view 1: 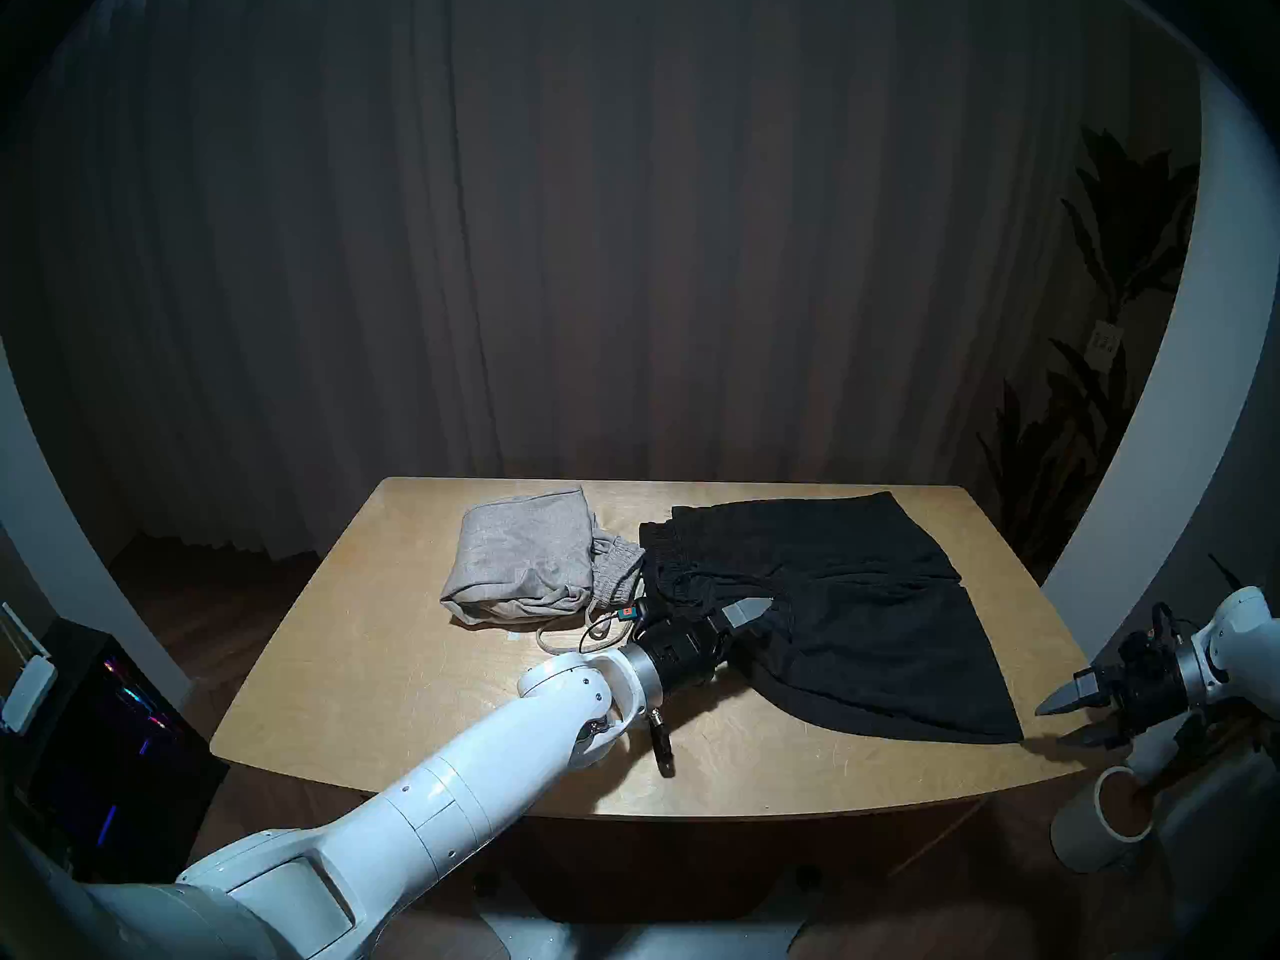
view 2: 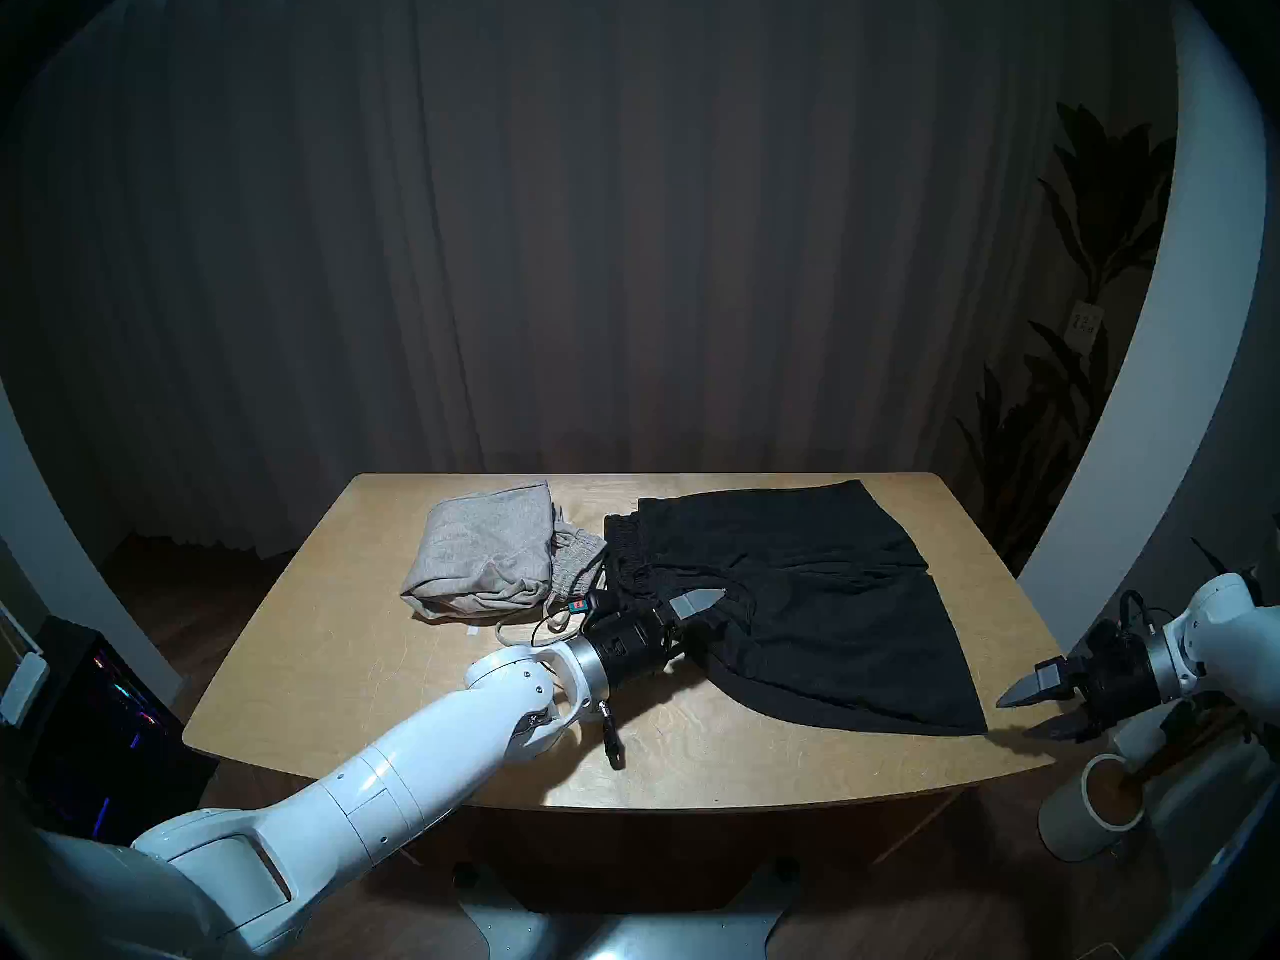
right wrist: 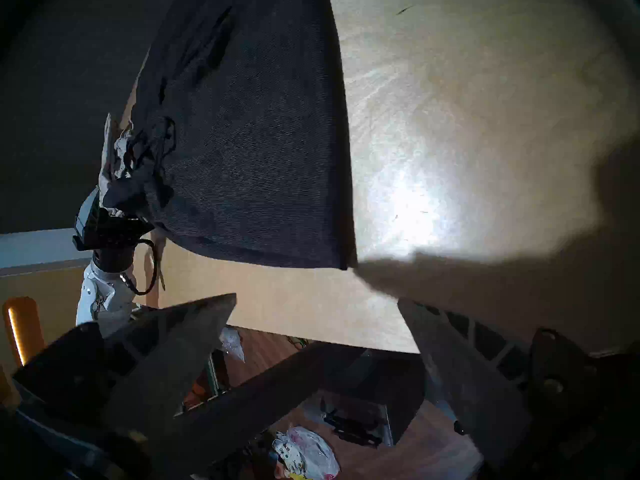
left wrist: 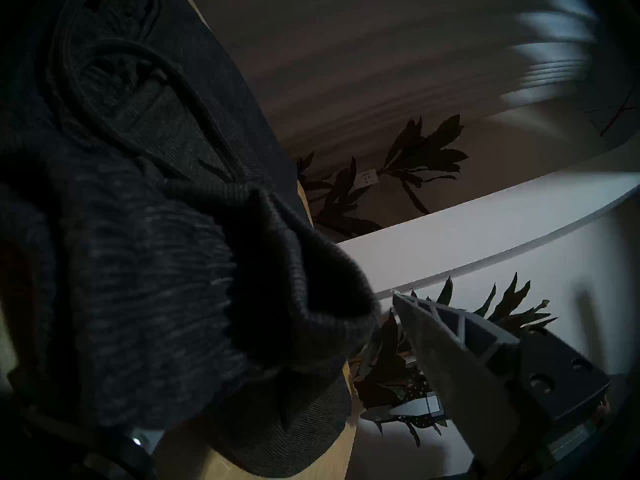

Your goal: Fold pants twice and stack them

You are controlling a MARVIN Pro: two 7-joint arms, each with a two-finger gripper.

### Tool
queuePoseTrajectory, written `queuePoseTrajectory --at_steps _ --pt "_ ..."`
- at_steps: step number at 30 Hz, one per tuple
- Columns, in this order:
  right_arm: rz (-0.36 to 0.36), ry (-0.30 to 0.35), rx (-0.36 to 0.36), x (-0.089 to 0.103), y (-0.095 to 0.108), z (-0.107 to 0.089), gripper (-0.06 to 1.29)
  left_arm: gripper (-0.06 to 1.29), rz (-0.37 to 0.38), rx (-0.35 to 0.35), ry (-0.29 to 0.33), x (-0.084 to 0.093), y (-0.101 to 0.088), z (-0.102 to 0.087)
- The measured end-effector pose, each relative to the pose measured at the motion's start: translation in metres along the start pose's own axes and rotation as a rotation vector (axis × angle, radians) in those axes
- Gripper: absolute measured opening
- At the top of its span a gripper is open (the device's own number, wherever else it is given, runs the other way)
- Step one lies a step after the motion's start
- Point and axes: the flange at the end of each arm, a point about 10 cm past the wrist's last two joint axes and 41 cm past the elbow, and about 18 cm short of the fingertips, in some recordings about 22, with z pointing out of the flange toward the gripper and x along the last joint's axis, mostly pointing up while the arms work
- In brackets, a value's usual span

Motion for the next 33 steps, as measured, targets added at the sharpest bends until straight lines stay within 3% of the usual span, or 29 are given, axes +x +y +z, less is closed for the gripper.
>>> queuePoseTrajectory --at_steps 12,17,25,33 --pt "0.007 0.018 0.057 -0.001 -0.005 0.007 1.22 1.18 0.018 -0.002 -0.018 0.001 0.000 0.000" --pt "0.032 0.034 0.057 -0.003 0.004 0.007 1.22 1.18 0.028 -0.001 -0.031 0.001 0.000 0.000" --pt "0.073 0.079 0.081 -0.010 0.018 0.012 1.22 1.18 0.048 -0.002 -0.049 0.001 0.000 0.000" --pt "0.060 0.128 0.128 -0.005 0.013 0.018 1.22 1.18 0.059 -0.006 -0.056 0.000 0.000 0.000"
